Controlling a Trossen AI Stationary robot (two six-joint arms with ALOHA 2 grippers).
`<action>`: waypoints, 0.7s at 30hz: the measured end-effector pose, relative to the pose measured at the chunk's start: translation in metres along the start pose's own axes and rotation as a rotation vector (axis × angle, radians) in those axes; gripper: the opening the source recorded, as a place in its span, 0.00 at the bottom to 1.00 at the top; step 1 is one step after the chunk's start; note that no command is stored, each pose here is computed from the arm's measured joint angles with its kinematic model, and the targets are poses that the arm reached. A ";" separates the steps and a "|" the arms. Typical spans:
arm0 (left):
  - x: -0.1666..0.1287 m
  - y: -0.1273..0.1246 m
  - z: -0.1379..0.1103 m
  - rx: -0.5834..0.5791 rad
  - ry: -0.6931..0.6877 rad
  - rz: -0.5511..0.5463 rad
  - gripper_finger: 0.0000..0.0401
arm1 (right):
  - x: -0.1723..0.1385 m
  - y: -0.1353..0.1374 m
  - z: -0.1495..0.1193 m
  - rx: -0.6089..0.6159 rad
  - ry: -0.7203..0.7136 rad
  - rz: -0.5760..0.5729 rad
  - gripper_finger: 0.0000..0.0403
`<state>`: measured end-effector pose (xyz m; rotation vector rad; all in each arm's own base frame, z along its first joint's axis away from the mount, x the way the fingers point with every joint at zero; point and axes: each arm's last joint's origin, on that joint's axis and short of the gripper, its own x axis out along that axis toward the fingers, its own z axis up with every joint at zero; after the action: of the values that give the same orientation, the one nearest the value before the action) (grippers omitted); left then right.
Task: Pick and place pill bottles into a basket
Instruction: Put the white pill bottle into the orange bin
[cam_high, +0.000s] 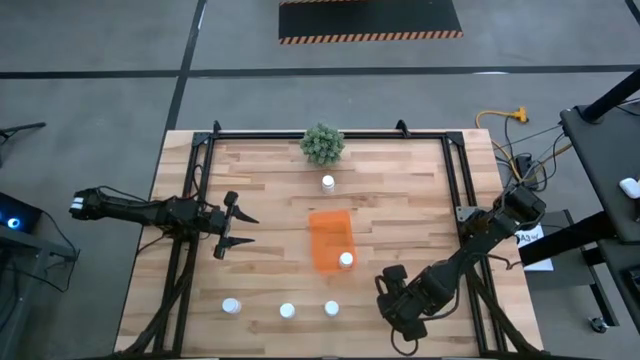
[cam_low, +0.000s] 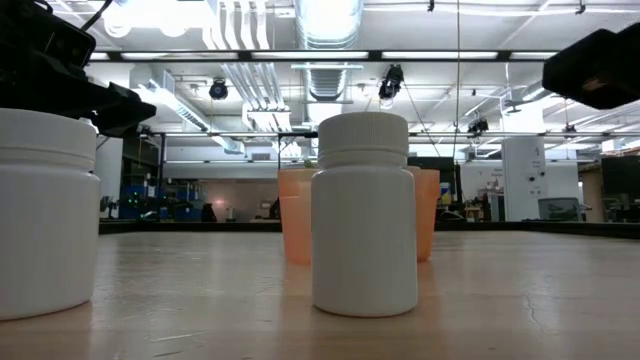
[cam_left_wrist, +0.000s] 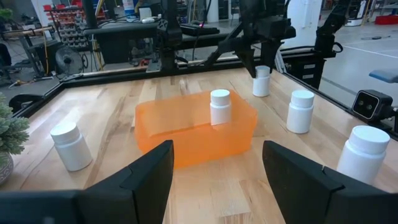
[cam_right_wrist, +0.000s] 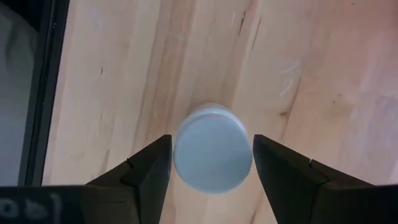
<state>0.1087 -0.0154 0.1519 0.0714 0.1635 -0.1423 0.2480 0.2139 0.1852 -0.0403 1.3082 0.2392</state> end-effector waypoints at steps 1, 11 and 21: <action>0.000 0.000 0.000 0.000 0.000 0.000 0.57 | 0.001 0.000 -0.001 0.000 -0.001 0.001 0.53; 0.000 0.000 0.000 0.000 0.000 0.000 0.57 | 0.002 0.000 -0.001 0.000 -0.003 0.002 0.53; 0.000 0.000 0.000 0.000 0.000 0.000 0.57 | 0.000 0.002 0.002 -0.002 -0.013 0.026 0.44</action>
<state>0.1088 -0.0154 0.1520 0.0717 0.1637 -0.1426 0.2496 0.2158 0.1862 -0.0233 1.2959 0.2628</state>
